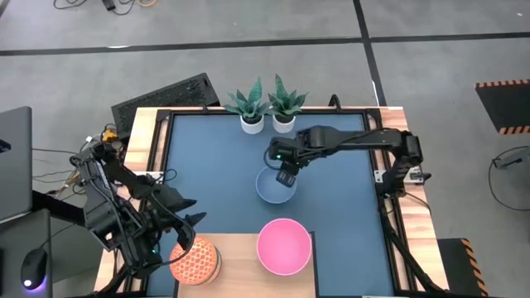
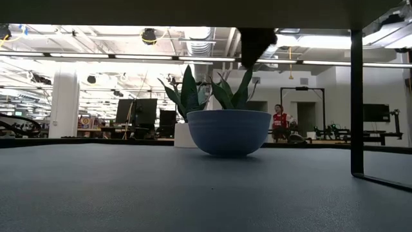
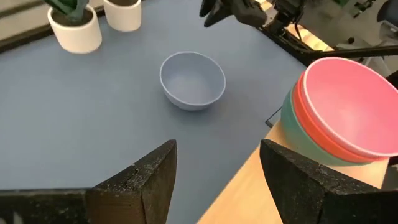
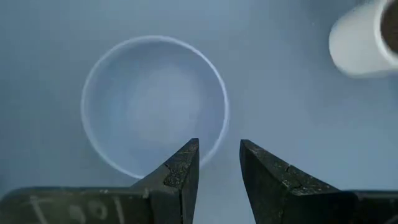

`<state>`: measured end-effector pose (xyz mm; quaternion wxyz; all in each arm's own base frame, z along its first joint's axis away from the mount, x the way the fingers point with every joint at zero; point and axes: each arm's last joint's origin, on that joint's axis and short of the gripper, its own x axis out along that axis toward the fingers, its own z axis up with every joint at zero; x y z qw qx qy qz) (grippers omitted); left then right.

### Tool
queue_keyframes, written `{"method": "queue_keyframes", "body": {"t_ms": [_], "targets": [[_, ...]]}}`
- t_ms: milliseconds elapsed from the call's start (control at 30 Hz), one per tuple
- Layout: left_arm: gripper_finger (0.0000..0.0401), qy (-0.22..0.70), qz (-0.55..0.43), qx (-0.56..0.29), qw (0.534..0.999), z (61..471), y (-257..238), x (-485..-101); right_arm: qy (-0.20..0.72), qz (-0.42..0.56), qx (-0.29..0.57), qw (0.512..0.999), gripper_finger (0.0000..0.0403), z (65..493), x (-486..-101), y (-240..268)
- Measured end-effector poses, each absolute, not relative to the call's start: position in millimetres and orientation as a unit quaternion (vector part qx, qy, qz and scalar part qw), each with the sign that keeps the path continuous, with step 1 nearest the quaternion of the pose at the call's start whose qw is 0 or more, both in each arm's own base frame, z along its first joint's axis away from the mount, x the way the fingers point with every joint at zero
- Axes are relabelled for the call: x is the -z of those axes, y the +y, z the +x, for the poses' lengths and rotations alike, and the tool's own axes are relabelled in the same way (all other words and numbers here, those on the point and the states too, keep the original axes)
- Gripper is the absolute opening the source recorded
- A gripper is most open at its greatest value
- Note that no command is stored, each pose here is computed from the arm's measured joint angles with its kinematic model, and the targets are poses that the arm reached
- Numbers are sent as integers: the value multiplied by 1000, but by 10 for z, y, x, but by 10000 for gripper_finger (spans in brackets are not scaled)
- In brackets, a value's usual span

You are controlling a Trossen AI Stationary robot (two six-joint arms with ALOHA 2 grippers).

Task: Place and stack bowls onto a shelf
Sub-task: Stack the blue bowl on top of the pink bowl on the shelf

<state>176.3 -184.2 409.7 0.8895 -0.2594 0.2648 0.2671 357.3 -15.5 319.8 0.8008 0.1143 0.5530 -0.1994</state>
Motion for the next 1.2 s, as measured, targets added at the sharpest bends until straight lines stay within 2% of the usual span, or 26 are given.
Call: {"method": "queue_keyframes", "body": {"t_ms": [267,500,600,833,1033,1200], "targets": [[215,255,-299,-283,875,1756,-1833,-4093,535,163,244,792,152,3594,-2633,-395],[215,242,-337,-302,858,1788,-1797,-4092,509,215,260,792,227,3572,-2271,-586],[215,241,-343,-310,853,1823,-1763,-4090,504,225,268,789,247,3540,-2165,-662],[215,258,-355,-328,837,1906,-1676,-4079,505,237,281,781,246,3432,-1900,-762],[215,274,-360,-334,827,1943,-1636,-4070,513,261,250,779,243,3404,-1809,-735],[215,279,-349,-330,832,1945,-1634,-4070,517,275,232,776,204,3408,-1806,-701]]}}
